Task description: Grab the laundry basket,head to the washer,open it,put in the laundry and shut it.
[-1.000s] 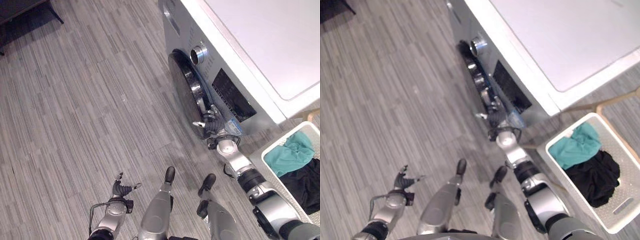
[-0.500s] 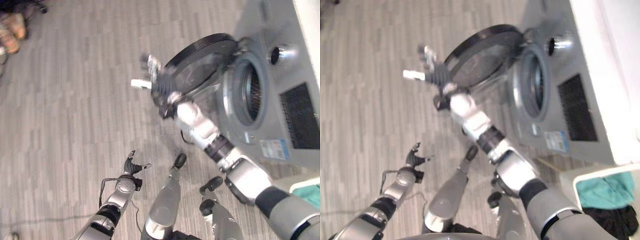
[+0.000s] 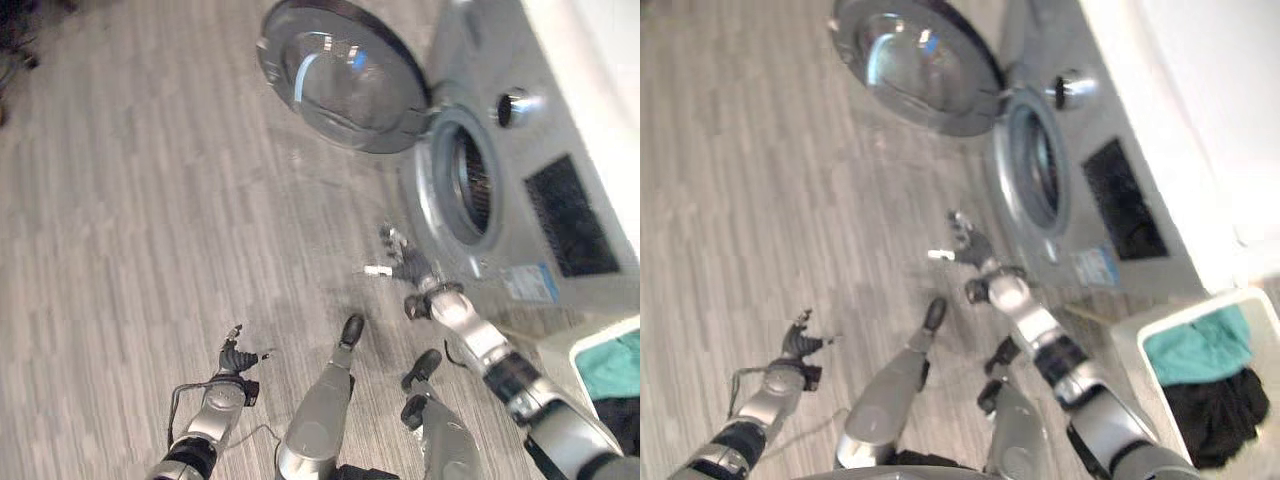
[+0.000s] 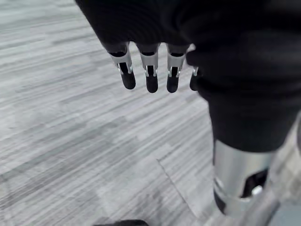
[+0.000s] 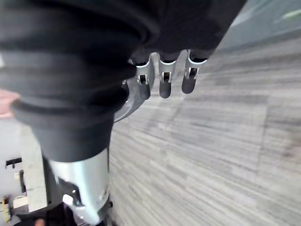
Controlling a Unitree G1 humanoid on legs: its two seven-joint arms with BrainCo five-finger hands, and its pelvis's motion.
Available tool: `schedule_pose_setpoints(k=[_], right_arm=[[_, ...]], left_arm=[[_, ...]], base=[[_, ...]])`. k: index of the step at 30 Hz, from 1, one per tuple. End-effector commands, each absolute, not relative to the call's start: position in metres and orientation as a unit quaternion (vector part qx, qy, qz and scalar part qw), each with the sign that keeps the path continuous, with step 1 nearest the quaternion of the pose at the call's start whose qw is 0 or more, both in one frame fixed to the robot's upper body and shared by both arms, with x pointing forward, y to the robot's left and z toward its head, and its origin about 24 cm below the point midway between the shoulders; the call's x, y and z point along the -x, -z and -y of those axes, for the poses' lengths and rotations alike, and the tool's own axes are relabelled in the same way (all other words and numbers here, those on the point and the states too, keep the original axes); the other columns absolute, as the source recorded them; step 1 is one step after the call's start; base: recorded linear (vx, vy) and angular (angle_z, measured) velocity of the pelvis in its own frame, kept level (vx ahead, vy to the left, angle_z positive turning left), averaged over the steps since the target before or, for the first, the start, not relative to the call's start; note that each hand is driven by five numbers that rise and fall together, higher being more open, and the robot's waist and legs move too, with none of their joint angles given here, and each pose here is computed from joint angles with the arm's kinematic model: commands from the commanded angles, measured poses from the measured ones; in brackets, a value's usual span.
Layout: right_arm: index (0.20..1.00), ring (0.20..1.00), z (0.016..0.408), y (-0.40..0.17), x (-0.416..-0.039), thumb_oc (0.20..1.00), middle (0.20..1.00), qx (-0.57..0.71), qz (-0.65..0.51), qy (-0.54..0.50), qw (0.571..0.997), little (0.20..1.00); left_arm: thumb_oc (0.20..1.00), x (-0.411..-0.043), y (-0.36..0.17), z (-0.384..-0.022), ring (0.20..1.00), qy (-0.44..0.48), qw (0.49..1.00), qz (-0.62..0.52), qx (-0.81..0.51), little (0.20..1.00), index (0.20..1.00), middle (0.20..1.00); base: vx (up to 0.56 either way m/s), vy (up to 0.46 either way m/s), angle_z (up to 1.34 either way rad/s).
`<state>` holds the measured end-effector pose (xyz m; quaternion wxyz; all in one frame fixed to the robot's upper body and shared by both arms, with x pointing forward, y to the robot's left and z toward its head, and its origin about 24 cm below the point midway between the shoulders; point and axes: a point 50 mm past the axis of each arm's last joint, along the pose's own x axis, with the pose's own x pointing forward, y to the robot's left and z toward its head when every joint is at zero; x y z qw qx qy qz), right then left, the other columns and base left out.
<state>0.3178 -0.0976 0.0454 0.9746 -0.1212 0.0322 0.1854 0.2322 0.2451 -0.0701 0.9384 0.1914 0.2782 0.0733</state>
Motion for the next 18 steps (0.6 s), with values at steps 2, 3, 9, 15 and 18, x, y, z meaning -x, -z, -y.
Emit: schedule_pose_setpoints(k=[2,3,9,15,18], right_arm=[[1.0,1.0,0.087,-0.031,-0.294,1.0,1.0,0.137,-0.026,-0.244,0.96,1.0],[1.0,1.0,0.095,-0.021,-0.288,1.0,1.0,0.138,-0.042,-0.235,0.961,1.0],[1.0,1.0,0.142,0.027,-0.264,1.0,1.0,0.22,-0.138,-0.177,0.949,1.0],[1.0,1.0,0.179,0.048,-0.251,1.0,1.0,0.228,-0.196,-0.089,0.95,1.0],[1.0,1.0,0.188,0.048,-0.251,1.0,1.0,0.226,-0.198,-0.063,0.952,1.0]], left_arm=[[1.0,-0.219,0.078,-0.244,1.0,-0.064,0.933,-0.29,-0.202,1.0,1.0,1.0],[1.0,-0.221,0.077,-0.241,1.0,-0.062,0.936,-0.284,-0.196,1.0,1.0,1.0],[1.0,-0.223,0.075,-0.232,1.0,-0.068,0.946,-0.273,-0.16,1.0,1.0,1.0],[1.0,-0.245,0.054,-0.225,1.0,-0.065,0.959,-0.219,-0.167,1.0,1.0,1.0],[1.0,-0.256,0.042,-0.23,1.0,-0.075,0.962,-0.194,-0.177,1.0,1.0,1.0]], base=[[-0.03,-0.033,-0.18],[-0.08,0.008,-0.28],[0.0,-0.038,-0.19],[0.1,0.112,-0.23],[0.12,0.281,-0.34]])
